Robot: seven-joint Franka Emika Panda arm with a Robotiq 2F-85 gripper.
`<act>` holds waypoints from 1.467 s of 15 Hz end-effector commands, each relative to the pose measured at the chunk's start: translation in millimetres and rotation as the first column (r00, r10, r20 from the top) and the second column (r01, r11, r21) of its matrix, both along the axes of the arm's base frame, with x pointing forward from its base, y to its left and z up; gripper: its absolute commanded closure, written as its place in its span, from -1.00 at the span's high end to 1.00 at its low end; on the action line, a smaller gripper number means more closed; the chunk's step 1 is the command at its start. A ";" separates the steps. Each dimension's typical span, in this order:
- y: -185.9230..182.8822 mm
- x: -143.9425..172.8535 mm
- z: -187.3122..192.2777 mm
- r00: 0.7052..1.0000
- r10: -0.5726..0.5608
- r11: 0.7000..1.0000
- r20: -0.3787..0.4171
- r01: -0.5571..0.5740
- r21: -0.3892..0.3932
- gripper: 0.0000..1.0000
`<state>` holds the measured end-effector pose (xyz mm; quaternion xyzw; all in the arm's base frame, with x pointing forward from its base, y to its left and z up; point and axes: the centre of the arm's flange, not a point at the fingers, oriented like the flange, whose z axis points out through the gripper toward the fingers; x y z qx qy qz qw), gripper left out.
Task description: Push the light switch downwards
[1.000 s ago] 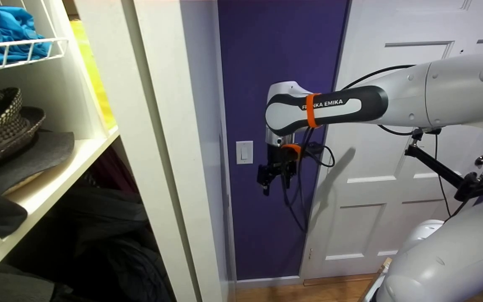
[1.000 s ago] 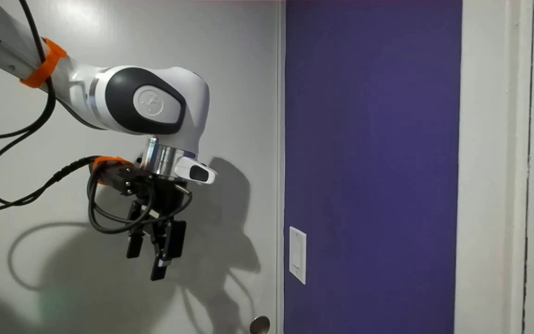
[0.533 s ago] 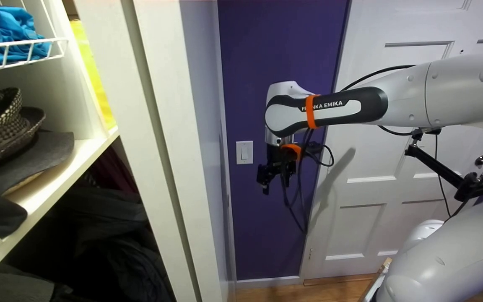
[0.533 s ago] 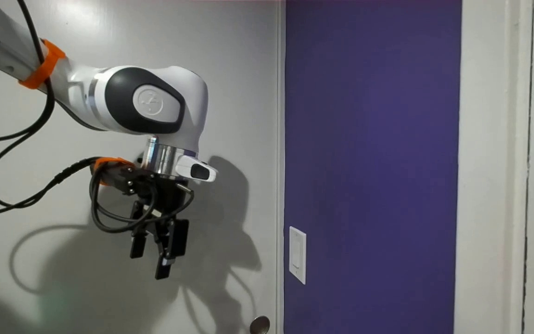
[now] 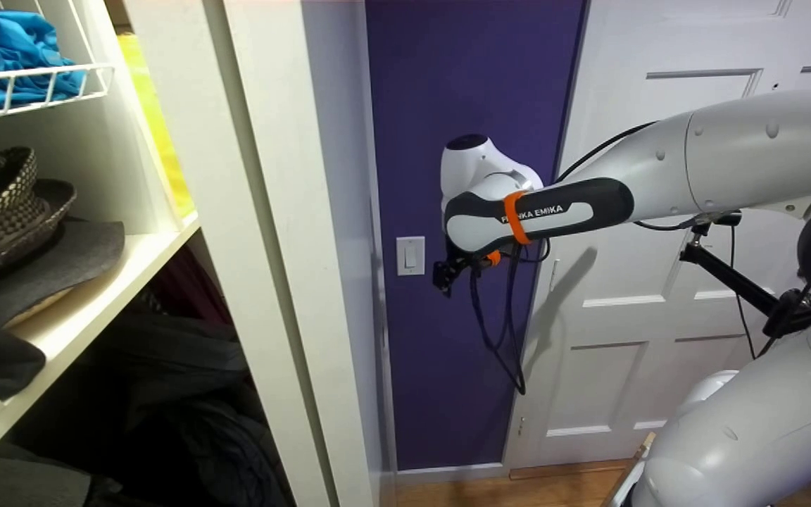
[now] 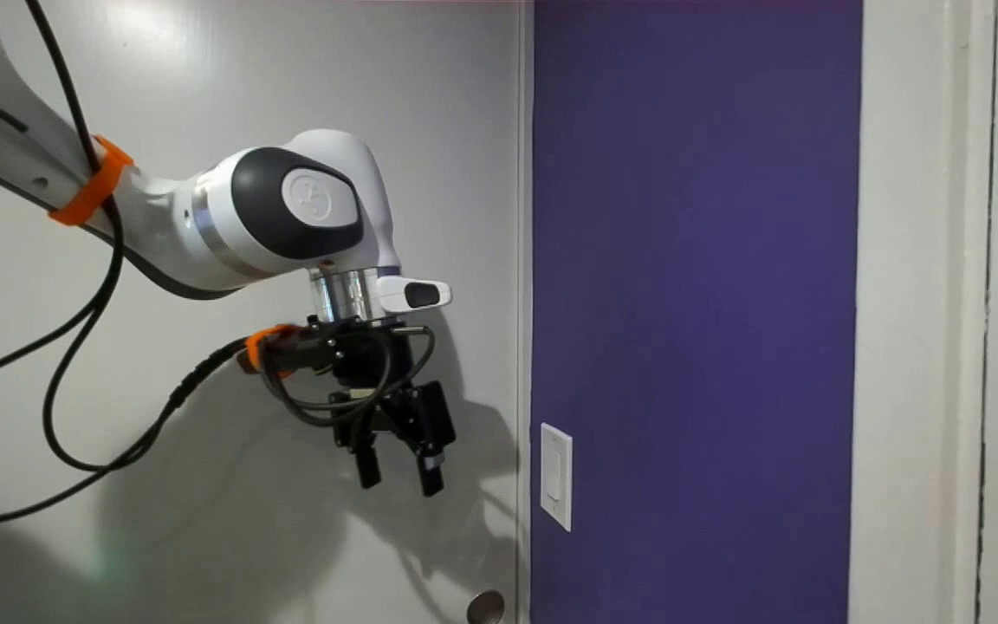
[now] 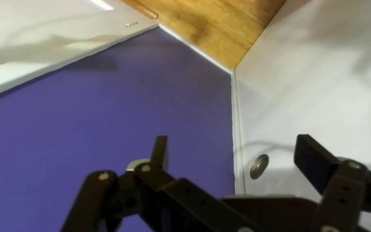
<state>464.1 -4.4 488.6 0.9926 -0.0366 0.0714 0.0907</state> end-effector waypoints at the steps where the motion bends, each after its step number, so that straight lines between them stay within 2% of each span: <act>1: -9.2 23.0 -12.2 0.989 -0.069 0.993 0.134 0.080 -0.083 1.00; 4: -12.1 43.1 -24.3 0.948 -0.170 0.979 0.269 0.193 -0.060 1.00; 6: -13.6 52.4 -31.6 0.918 -0.218 0.967 0.331 0.248 -0.051 1.00; 7: -15.8 41.7 -18.7 0.947 -0.170 0.982 0.273 0.187 -0.038 1.00; 12: -16.0 44.4 -23.2 0.946 -0.173 0.981 0.274 0.191 -0.038 1.00; 13: -14.6 45.6 -27.6 0.951 -0.178 0.977 0.252 0.202 -0.072 1.00; 16: -20.4 62.8 -47.4 0.898 -0.276 0.948 0.343 0.313 -0.057 1.00; 18: -25.1 71.0 -55.0 0.871 -0.299 0.934 0.389 0.351 -0.069 1.00; 19: -27.0 74.3 -58.0 0.847 -0.323 0.923 0.421 0.380 -0.056 1.00; 22: -24.9 82.4 -60.9 0.797 -0.332 0.920 0.505 0.391 -0.012 1.00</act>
